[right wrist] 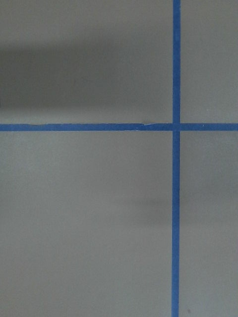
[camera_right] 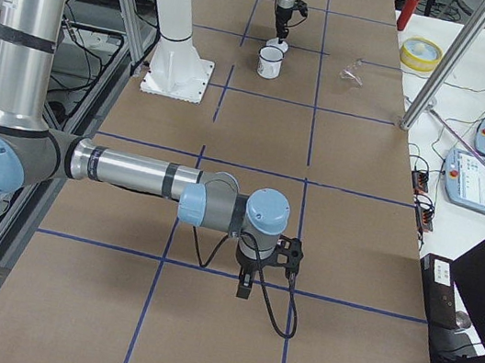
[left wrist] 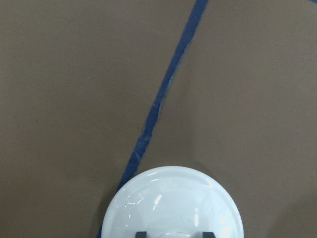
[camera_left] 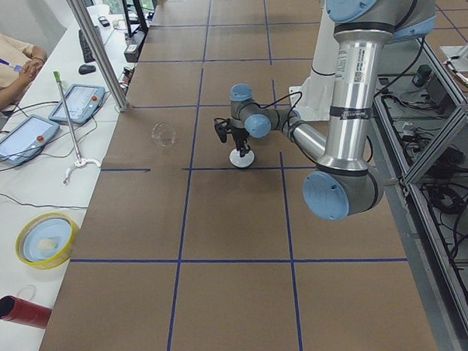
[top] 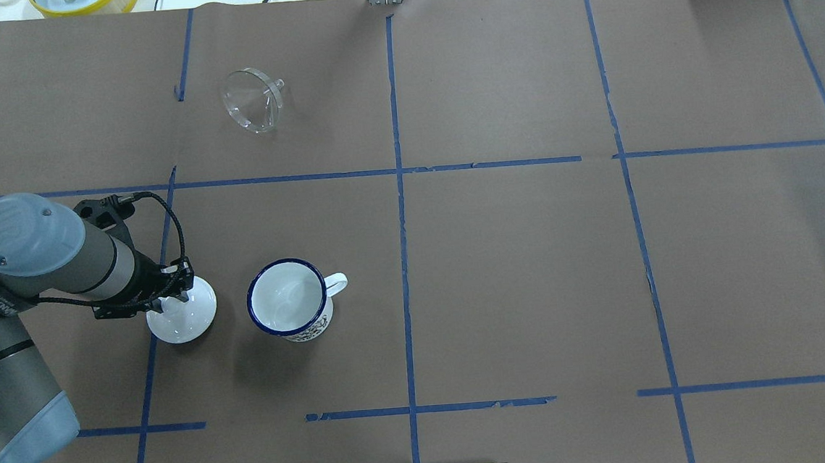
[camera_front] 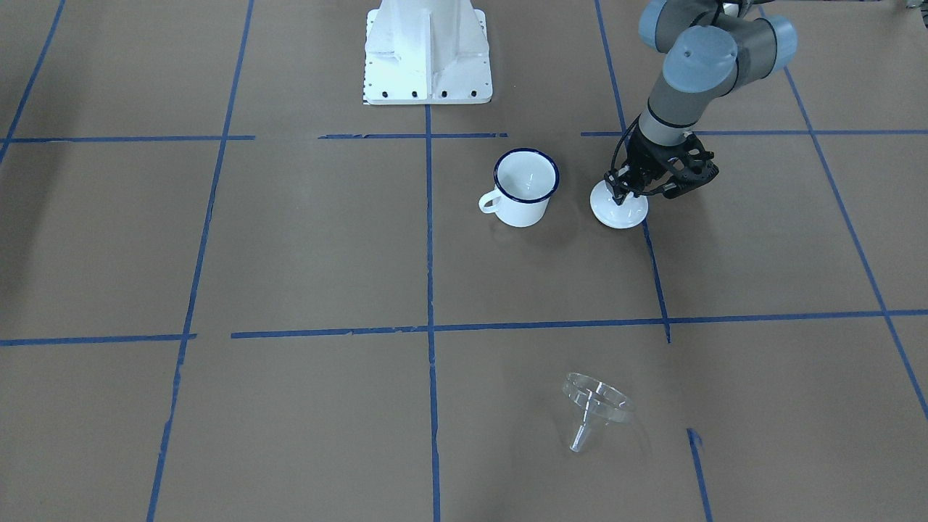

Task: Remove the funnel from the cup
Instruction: 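Lift the white lid off the table with the left gripper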

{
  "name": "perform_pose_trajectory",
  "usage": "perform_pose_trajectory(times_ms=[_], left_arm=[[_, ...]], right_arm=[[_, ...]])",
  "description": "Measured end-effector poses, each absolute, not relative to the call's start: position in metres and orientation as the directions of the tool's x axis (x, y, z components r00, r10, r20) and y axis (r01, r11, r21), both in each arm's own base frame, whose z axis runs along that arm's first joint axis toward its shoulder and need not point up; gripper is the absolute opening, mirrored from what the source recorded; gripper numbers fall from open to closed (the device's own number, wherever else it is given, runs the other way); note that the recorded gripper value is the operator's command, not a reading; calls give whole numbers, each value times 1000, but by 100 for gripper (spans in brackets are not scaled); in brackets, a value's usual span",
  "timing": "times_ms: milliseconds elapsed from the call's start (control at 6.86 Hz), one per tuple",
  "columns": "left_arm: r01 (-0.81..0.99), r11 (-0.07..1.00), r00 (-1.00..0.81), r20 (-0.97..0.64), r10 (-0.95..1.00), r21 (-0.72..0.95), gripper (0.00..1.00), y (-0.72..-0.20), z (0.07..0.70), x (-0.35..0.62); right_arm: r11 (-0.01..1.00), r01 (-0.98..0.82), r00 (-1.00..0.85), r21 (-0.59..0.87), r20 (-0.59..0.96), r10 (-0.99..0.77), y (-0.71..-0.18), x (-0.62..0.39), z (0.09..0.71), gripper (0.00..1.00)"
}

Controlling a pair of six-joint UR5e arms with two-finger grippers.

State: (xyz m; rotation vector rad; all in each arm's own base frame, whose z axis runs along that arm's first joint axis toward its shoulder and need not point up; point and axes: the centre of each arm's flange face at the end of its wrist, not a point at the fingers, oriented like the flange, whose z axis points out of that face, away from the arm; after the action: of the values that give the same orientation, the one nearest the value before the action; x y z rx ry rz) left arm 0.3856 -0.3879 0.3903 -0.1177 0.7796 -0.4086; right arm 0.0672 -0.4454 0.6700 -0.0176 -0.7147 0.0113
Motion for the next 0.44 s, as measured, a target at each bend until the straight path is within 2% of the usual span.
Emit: perform_pose_trajectory(times_ms=[437], left_arm=[[384, 890, 597, -669, -444, -248, 0, -408, 308, 340]], right_arm=[[1000, -4, 755, -20, 655, 16, -445, 67, 670, 100]])
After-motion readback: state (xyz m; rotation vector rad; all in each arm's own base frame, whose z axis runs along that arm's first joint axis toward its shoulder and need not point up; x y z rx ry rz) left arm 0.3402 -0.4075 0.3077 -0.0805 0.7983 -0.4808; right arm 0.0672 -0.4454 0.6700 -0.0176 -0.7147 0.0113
